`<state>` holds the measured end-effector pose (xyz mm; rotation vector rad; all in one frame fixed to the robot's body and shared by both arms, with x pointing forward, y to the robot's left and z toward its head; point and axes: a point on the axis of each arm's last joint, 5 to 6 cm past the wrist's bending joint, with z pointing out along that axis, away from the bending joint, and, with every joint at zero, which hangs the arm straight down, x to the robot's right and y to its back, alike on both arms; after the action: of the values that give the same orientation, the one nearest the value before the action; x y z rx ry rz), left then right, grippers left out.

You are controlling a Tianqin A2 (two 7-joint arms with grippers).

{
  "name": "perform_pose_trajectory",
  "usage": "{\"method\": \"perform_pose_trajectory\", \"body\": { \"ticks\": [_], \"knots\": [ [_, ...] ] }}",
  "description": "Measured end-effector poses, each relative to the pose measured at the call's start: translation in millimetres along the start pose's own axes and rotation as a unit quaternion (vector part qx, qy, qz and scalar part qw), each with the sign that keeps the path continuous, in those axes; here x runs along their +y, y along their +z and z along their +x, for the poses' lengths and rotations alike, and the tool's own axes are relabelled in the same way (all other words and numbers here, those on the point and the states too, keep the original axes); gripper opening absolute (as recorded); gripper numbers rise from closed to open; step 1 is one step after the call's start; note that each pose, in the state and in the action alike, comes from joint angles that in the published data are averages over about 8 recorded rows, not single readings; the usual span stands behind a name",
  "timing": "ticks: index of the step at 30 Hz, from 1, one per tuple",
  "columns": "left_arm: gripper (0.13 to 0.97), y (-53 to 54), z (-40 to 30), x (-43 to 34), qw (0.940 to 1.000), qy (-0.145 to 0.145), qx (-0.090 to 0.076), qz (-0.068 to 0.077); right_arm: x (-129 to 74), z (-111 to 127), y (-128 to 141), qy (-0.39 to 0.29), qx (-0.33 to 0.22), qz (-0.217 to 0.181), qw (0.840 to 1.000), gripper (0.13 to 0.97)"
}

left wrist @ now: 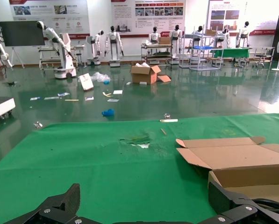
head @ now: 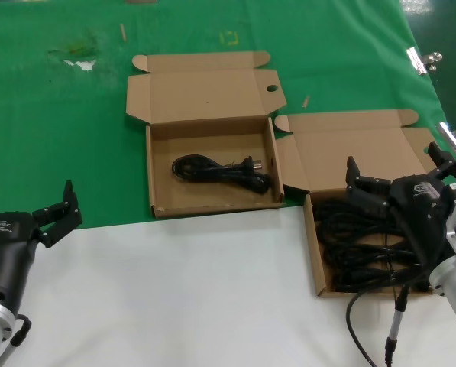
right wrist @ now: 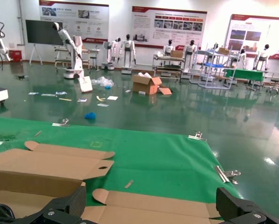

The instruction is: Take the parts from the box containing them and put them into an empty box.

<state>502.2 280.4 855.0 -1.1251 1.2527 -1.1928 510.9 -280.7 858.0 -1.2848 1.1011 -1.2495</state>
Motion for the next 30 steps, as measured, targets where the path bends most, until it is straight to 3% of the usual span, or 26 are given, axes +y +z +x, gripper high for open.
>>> {"method": "perform_pose_trajectory", "body": {
  "ticks": [30],
  "knots": [
    [0.966, 0.0, 0.0, 0.0, 1.0, 0.0, 0.0, 0.0, 0.0, 0.0, 0.0, 0.0, 0.0, 0.0, 1.0, 0.966]
  ]
}}
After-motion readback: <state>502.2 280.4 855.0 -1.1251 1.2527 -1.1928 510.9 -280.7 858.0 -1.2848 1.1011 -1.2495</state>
